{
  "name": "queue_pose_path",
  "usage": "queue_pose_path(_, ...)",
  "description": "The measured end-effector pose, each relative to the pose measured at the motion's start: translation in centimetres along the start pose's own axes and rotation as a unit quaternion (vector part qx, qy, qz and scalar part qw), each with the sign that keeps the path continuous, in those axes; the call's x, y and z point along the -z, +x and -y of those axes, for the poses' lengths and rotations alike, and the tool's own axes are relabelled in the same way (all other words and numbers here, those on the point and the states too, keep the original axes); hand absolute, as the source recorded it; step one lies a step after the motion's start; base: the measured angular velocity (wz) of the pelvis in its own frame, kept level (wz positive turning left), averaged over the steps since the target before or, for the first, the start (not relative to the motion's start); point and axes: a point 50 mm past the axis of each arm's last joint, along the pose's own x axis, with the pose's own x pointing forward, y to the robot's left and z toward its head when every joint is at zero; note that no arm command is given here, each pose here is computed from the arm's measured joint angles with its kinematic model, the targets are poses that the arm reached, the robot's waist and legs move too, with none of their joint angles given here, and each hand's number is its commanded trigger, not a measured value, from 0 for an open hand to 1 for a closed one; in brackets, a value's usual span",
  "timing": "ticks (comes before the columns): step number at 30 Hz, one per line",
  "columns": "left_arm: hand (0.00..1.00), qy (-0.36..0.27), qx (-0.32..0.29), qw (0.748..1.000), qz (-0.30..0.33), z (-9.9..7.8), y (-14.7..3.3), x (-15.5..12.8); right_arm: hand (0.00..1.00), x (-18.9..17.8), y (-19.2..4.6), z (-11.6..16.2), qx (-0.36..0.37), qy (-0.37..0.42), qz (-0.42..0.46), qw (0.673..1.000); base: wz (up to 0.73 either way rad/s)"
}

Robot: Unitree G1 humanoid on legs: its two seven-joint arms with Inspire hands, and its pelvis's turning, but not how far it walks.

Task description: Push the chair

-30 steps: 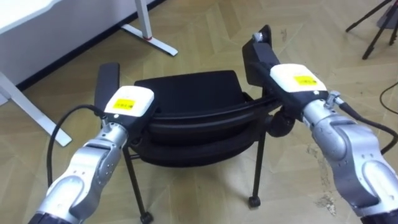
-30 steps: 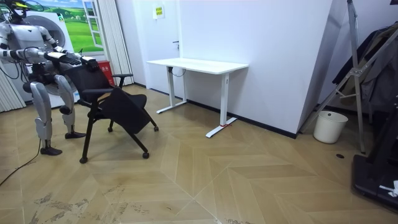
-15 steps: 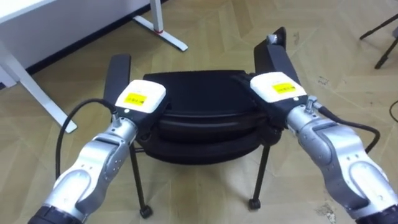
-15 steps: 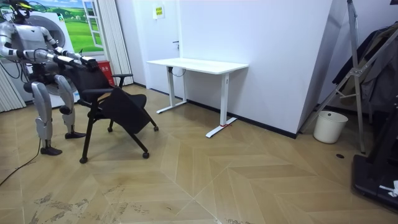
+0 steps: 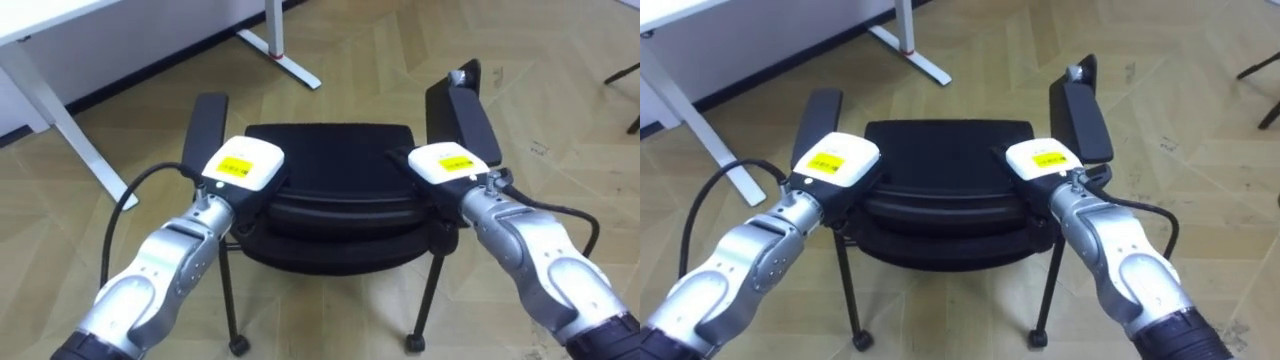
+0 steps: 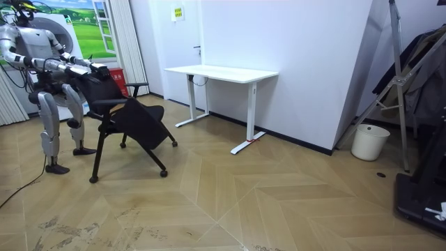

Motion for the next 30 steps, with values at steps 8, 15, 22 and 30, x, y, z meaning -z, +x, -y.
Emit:
queue_pose_path(8,1.00,-0.002,0.008,1.000,0.000,0.10,0.09,-0.18,1.00,0.15,0.13,-0.32,0.023,-0.001,-0.003,1.000,0.03)
queue_pose_path(15,1.00,-0.004,0.017,1.000,0.002,0.34,0.07,-0.33,1.00,0.34,0.08,-0.52,0.027,-0.009,-0.001,1.000,0.00)
queue_pose_path(22,1.00,0.001,0.020,1.000,0.006,0.37,-0.01,-0.23,1.00,0.33,0.10,-0.89,0.047,-0.017,0.005,0.999,-0.01)
queue_pose_path(30,1.00,0.001,0.019,1.000,0.008,0.35,-0.01,-0.27,1.00,0.59,-0.07,-1.06,0.057,-0.026,0.015,0.998,0.00)
